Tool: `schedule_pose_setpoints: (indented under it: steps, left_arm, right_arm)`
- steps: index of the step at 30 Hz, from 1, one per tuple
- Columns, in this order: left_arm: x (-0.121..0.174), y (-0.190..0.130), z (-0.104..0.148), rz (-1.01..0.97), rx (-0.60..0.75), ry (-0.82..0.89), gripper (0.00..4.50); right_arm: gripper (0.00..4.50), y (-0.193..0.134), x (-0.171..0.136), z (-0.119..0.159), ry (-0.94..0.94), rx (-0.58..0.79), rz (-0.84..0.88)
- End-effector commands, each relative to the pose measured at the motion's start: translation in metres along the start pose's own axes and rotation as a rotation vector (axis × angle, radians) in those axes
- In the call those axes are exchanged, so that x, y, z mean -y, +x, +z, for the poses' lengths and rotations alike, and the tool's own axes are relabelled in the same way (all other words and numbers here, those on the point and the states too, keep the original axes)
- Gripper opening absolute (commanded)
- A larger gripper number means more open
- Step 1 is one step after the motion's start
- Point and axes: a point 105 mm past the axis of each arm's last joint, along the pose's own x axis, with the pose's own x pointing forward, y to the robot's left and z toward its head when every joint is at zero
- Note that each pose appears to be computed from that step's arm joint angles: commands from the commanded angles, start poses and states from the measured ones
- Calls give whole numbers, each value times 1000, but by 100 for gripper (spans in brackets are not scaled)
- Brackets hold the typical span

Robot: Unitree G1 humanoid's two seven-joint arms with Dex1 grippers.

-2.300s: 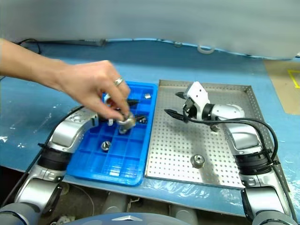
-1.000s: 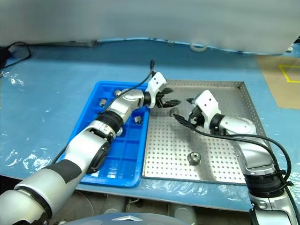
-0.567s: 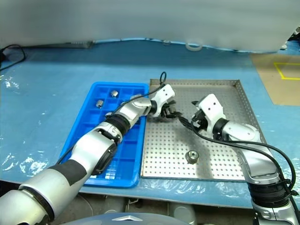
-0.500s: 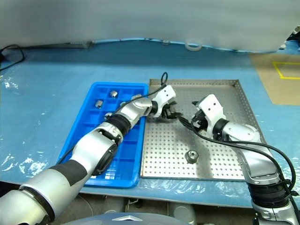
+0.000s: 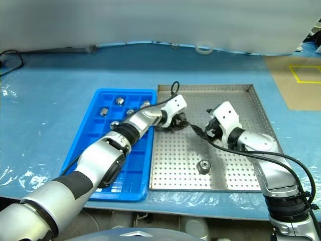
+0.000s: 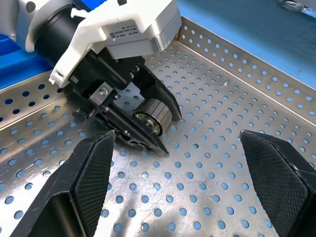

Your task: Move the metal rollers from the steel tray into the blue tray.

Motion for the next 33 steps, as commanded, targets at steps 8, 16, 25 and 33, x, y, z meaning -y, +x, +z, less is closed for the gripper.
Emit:
schedule_pose_setpoints:
  steps: [8,16,25,33]
  left_arm:
    - [-7,-9,8,-6,54,25,156]
    - [-30,-39,35,18,229,23,156]
    - [-12,-126,71,-84,539,75,156]
    - [-4,-189,38,-7,521,-8,156]
  right_arm:
    - [427,4,-3,12,-22,50,11]
    - [427,1,4,25,-21,92,13]
    - [427,-4,-4,47,-59,133,161]
    - [427,15,-35,72,-62,215,409]
